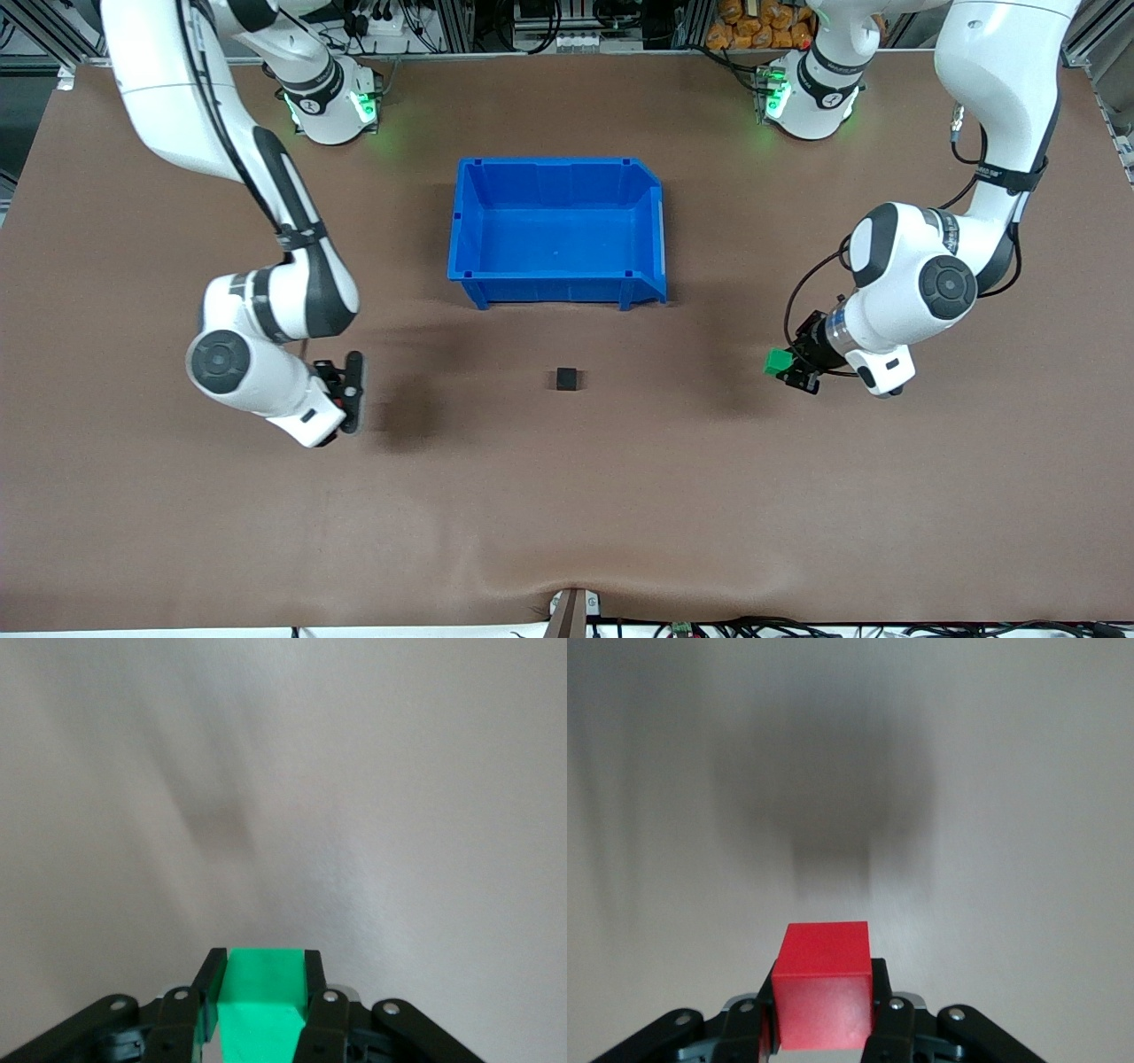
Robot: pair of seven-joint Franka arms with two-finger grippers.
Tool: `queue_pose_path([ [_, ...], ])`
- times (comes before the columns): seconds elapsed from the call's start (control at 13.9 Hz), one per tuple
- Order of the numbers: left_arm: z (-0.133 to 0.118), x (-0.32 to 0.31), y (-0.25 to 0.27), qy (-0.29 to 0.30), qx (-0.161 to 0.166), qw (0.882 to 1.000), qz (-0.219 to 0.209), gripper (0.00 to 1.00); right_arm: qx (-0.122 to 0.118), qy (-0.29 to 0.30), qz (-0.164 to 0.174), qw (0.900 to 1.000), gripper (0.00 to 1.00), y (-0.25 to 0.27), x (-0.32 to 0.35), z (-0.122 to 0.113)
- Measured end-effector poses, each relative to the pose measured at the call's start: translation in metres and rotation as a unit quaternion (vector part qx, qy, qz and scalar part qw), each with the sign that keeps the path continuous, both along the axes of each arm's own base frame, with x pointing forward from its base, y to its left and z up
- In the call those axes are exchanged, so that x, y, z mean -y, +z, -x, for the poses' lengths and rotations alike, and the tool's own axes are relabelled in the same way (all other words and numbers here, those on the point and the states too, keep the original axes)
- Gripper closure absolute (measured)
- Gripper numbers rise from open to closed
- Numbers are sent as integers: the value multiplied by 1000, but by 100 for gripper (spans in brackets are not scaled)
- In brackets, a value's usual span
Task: Attach green and red cubes to black cube
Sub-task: 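Carry the red cube with the right gripper while the left gripper carries green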
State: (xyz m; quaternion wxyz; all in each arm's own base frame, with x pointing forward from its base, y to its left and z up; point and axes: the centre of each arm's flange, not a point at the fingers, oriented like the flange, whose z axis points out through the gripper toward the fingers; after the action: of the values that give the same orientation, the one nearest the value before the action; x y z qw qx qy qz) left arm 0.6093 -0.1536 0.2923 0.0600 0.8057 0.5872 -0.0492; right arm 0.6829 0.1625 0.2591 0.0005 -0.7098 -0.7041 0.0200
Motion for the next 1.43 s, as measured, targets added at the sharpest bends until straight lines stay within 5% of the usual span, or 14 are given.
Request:
queue_pose_path([
  [1.43, -10, 148, -32, 89, -39, 994, 50, 61, 5, -58, 5, 998, 60, -4, -142, 43],
])
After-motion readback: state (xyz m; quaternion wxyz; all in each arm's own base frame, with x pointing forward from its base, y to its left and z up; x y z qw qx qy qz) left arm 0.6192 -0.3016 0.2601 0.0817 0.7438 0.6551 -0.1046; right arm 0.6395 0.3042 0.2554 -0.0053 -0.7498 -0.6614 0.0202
